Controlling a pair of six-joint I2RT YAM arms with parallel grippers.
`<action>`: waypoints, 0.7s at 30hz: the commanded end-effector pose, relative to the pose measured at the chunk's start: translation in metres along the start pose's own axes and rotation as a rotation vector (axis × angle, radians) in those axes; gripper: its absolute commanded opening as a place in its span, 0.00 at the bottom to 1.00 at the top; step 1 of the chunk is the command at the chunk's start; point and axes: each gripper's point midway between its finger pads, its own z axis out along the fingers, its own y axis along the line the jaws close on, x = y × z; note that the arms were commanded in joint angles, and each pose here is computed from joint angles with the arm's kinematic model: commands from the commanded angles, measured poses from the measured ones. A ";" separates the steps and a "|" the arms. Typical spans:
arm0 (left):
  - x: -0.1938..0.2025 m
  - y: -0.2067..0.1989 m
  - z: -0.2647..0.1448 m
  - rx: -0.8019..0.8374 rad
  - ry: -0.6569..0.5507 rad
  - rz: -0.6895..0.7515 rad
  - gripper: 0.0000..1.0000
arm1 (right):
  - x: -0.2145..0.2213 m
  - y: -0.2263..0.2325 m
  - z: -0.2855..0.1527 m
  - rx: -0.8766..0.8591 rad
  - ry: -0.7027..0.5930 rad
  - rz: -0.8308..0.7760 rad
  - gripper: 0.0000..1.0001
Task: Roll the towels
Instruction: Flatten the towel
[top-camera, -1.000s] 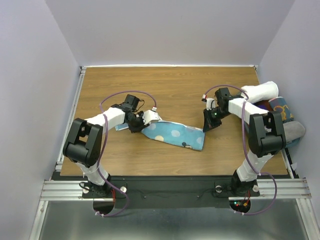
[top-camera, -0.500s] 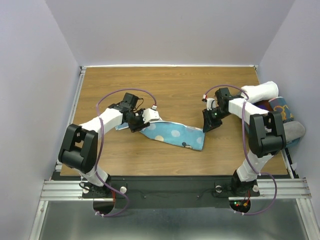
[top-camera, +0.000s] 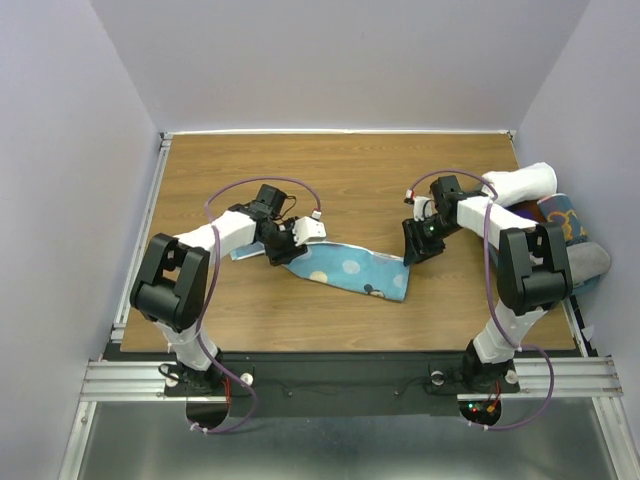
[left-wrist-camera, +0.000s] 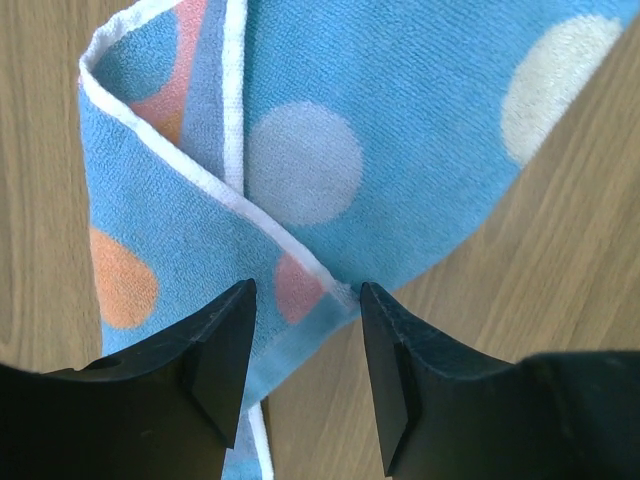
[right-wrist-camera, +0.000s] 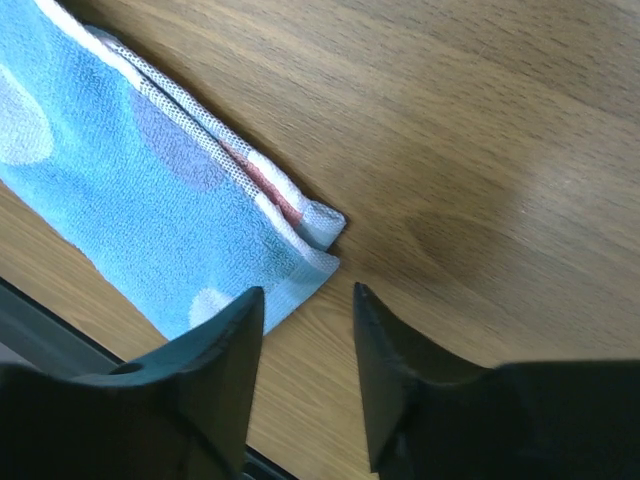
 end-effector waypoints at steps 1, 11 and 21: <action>-0.015 0.011 0.003 -0.008 -0.031 -0.004 0.57 | -0.001 0.002 -0.005 0.016 -0.021 -0.031 0.48; -0.020 0.014 -0.005 0.000 -0.016 -0.004 0.19 | 0.002 -0.001 -0.004 0.022 -0.009 -0.033 0.49; -0.055 0.075 -0.045 -0.127 -0.104 -0.040 0.06 | 0.004 0.001 -0.001 0.004 0.002 -0.040 0.50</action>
